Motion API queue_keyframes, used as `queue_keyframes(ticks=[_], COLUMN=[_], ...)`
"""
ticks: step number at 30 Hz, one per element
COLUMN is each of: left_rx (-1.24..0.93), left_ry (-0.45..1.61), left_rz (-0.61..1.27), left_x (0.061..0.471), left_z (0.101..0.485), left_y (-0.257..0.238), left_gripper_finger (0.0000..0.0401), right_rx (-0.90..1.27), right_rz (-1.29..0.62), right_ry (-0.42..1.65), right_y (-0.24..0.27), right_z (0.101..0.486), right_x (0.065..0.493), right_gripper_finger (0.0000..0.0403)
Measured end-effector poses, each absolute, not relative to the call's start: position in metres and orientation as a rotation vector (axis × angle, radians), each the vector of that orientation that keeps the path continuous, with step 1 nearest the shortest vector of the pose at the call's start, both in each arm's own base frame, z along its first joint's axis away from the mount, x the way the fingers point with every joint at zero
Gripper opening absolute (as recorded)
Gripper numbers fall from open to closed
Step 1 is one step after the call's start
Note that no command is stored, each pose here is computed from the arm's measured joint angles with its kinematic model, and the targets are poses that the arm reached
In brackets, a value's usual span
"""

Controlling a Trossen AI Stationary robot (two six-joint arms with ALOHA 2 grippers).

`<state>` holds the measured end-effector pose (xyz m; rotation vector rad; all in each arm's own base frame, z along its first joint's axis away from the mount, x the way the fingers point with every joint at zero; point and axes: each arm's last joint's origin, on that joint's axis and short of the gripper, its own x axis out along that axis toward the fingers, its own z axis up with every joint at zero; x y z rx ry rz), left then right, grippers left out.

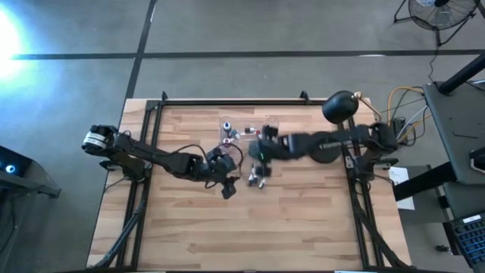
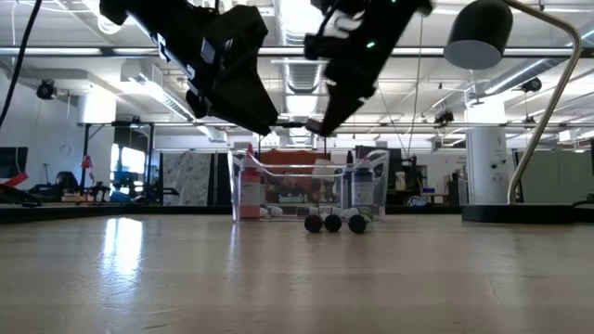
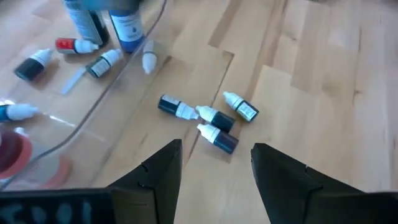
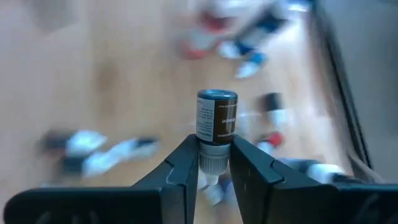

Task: Pick & Place food coloring
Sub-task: Put the small brown food coloring bottle into the transparent bin, then put the small green food coloring bottle into the transparent bin

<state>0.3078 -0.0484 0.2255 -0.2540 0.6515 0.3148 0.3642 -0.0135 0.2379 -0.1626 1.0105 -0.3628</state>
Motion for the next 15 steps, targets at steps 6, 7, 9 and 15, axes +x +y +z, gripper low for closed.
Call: queue_keyframes(ticks=[6,7,9,15], left_rx=[-0.242,-0.246,-0.246,-0.247], left_ry=[0.67,0.672,0.689,0.721], left_rz=[0.373,0.38,0.395,0.412], left_x=[0.302,0.301,0.297,0.294], left_z=[0.226,0.227,0.228,0.225], left_y=[-0.049,-0.048,-0.048,-0.047], left_gripper_finger=[0.0167,0.0167,0.0167,0.0167], right_rx=[0.036,0.055,0.08,0.029], right_rz=[-0.446,-0.432,-0.407,-0.371], right_ry=[1.053,1.067,1.08,1.153], right_y=[-0.071,-0.075,-0.08,-0.081], right_z=[0.223,0.221,0.218,0.208], right_x=[0.388,0.391,0.401,0.415], right_gripper_finger=[0.0073,0.0075,0.0083,0.0121])
